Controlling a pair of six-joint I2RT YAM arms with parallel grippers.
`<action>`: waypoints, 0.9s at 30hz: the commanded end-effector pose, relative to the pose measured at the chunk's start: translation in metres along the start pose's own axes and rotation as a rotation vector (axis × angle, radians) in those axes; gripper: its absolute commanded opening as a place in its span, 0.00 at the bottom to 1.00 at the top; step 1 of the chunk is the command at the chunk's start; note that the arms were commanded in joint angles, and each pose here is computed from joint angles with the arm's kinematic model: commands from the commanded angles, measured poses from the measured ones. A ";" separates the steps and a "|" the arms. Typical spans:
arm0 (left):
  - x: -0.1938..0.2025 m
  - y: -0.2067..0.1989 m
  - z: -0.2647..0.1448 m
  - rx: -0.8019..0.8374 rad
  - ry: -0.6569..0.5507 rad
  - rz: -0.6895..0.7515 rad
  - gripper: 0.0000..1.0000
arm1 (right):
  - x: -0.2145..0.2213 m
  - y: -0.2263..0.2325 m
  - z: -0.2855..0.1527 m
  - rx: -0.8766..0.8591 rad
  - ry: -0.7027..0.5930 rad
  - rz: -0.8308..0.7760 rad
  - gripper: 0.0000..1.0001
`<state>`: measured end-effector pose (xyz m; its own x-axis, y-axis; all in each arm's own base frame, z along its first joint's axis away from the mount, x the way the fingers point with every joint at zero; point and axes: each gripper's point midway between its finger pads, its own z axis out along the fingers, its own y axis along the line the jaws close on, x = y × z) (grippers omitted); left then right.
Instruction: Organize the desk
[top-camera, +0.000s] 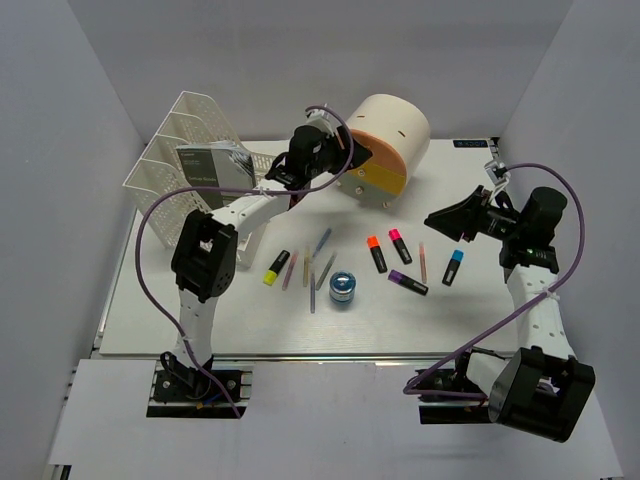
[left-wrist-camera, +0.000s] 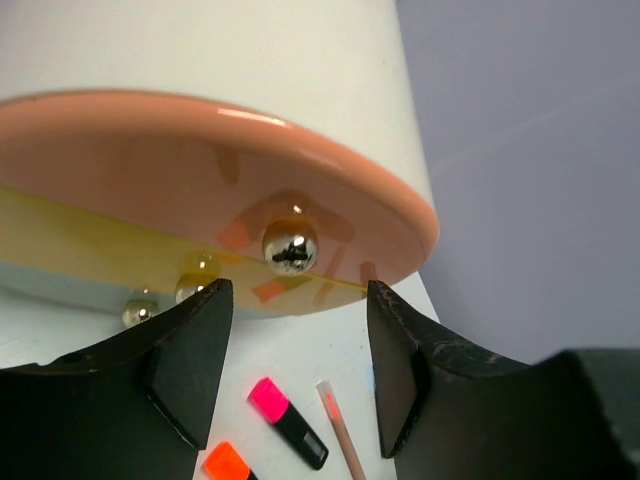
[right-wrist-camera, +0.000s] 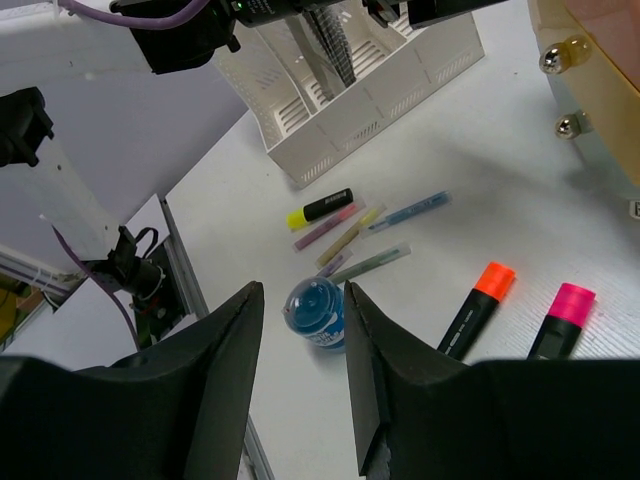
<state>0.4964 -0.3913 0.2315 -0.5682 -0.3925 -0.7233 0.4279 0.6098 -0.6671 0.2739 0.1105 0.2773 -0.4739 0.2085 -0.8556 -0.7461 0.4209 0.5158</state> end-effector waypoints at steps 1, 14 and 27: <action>-0.022 -0.020 0.003 0.049 -0.054 -0.002 0.66 | 0.000 0.000 -0.003 -0.014 -0.008 -0.023 0.43; -0.023 -0.016 0.015 0.046 -0.076 -0.049 0.59 | -0.003 -0.004 -0.010 -0.001 -0.028 -0.012 0.43; -0.026 -0.010 0.024 0.048 -0.088 -0.113 0.52 | -0.003 -0.008 -0.014 0.009 -0.038 0.003 0.42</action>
<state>0.5156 -0.4029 0.2375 -0.5743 -0.4820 -0.6617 0.3885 0.5510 -0.7386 0.2756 0.0957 0.2720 -0.4854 0.2535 -0.8368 -0.7169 0.4324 0.5468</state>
